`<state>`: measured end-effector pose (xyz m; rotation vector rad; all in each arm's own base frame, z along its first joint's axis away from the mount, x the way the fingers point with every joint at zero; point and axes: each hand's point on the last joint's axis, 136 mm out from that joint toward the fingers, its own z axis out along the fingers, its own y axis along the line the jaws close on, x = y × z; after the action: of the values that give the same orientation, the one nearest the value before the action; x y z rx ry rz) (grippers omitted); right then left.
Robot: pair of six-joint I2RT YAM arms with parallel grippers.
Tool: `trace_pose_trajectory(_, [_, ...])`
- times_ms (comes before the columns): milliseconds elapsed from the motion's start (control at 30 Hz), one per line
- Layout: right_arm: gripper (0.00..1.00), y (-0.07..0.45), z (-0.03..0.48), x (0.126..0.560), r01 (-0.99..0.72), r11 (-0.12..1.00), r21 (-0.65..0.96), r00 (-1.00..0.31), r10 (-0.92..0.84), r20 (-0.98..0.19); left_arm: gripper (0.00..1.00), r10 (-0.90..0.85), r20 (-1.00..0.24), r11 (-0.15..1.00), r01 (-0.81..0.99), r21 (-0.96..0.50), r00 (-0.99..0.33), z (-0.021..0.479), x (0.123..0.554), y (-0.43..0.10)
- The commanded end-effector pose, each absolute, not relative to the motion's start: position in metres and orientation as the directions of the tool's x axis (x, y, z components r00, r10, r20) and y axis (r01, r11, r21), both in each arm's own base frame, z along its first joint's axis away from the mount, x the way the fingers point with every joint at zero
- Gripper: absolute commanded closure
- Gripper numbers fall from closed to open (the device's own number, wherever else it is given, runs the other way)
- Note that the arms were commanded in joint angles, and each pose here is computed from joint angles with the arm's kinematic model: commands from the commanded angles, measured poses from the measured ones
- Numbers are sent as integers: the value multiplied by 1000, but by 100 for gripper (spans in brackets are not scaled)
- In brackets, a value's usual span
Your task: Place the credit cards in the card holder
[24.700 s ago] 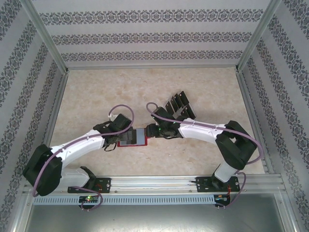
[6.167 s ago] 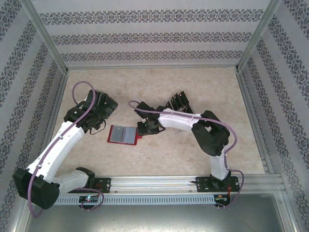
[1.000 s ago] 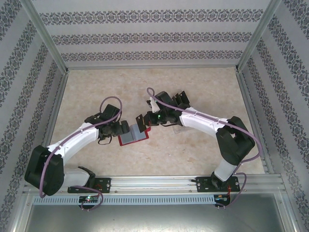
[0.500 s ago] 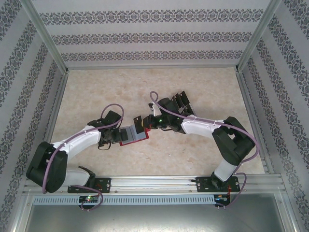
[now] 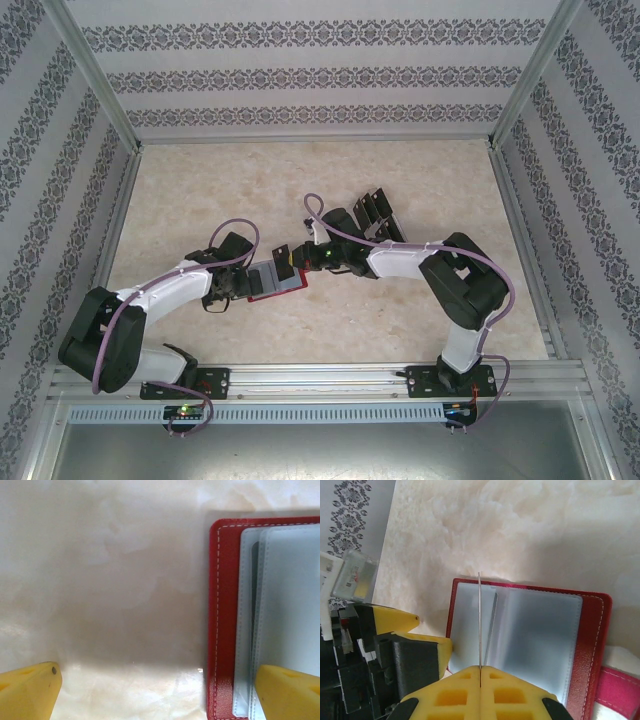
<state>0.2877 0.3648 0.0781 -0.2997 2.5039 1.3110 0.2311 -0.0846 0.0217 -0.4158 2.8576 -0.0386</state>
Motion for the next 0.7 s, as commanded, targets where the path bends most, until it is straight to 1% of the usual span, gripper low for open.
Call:
trace_pose_trajectory(0, [100,374,77,282,-332,524,784,-934,-65,-352,0,-279,-240,958,-287,-3,-930,17,220,-73])
trace_pose_trajectory(333, [100,382,68,277,-323,505,801,-940,-75,-332,0,-278,-222,957,-290,24,-935,9,214,-69])
trace_pose_trajectory(667, [100,376,54,281,-301,524,796,-946,-60,-318,0,-275,-219,957,-289,33,-936,9,212,-67])
